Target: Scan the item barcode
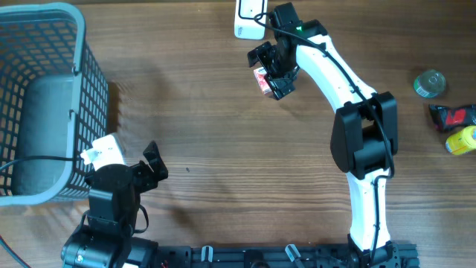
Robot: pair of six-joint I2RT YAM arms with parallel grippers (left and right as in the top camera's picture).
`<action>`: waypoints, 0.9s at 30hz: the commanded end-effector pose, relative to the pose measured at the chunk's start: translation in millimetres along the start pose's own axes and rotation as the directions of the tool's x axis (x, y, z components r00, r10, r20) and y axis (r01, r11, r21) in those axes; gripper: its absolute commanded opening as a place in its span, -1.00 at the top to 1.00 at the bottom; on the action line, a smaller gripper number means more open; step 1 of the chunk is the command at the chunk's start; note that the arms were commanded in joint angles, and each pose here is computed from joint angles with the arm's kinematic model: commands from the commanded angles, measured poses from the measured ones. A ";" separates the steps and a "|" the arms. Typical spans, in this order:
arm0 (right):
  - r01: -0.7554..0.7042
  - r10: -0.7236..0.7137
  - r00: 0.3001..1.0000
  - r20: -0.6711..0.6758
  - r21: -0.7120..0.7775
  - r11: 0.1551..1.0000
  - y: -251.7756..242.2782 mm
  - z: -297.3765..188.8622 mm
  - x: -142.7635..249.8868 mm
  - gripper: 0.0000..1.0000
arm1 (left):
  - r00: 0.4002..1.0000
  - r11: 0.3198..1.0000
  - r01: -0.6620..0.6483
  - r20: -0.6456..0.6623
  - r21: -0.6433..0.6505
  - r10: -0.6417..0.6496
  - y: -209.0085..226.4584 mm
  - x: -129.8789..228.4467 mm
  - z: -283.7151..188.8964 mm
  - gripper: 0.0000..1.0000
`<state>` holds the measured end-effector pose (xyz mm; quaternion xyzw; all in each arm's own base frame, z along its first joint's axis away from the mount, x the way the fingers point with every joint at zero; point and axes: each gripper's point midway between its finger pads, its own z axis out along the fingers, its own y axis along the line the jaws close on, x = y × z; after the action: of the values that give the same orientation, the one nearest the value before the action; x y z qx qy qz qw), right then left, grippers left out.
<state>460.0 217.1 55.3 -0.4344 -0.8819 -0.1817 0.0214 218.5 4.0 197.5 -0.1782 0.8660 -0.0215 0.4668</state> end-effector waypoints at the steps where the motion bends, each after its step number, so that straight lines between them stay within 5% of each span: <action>1: 0.007 -0.012 0.995 0.102 0.052 0.999 -11.3 9.6 -24.3 -1.00 | 1.000 1.000 0.003 0.006 0.010 -0.003 -0.6 -1.6 -2.0 -1.00; 20: -0.055 0.054 0.998 0.030 0.019 0.998 -6.7 60.0 -27.9 -0.99 | 1.000 1.000 0.003 0.005 0.011 -0.003 -0.9 -1.4 -2.0 -1.00; 27: -0.014 0.012 0.999 0.050 0.051 0.999 -13.8 59.5 -31.3 -0.57 | 1.000 1.000 0.003 0.005 0.012 -0.003 -1.0 -1.4 -2.0 -1.00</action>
<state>483.5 212.1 11.0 -0.4482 -0.8766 -0.1752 0.0012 218.3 4.1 197.8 -0.1783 0.8656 -0.0219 0.4673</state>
